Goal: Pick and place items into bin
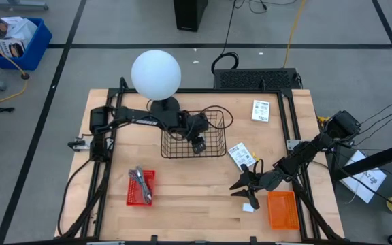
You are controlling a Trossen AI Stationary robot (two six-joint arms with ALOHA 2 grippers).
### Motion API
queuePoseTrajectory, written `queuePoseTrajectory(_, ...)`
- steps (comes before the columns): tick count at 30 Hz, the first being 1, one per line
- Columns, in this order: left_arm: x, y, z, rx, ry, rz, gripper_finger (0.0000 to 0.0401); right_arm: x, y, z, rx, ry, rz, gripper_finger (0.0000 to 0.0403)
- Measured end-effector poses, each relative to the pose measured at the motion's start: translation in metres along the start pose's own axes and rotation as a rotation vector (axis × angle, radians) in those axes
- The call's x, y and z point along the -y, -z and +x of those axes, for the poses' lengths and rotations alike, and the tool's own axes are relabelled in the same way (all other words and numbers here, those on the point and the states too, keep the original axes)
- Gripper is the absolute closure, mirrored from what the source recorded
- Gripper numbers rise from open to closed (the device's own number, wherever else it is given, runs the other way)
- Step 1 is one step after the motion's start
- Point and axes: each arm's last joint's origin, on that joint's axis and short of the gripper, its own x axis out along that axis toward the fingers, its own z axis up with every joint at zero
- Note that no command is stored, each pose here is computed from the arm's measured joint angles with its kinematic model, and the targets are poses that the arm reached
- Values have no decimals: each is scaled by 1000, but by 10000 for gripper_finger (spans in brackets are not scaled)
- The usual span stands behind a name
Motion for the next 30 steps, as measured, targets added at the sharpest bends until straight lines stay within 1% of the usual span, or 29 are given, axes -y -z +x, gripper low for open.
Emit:
queuePoseTrajectory(6,1,0,0,4,-3,16,190,0,0,0,-1,1,-1,291)
queuePoseTrajectory(8,0,-1,-6,11,-1,15,190,0,0,0,-3,2,-1,291)
queuePoseTrajectory(12,3,-6,-28,69,13,17,190,0,-1,0,7,-4,2,291)
queuePoseTrajectory(16,9,-11,-63,162,42,36,189,-2,-3,0,33,-21,12,291)
queuePoseTrajectory(20,20,-12,-103,270,91,7,189,-5,-8,0,72,-52,43,291)
queuePoseTrajectory(24,40,-9,-142,386,163,53,189,-7,-11,-1,105,-76,122,291)
queuePoseTrajectory(27,58,-3,-168,466,234,95,189,-8,-14,-1,132,-92,135,291)
queuePoseTrajectory(30,81,7,-188,527,311,150,189,-10,-21,-3,201,-125,148,293)
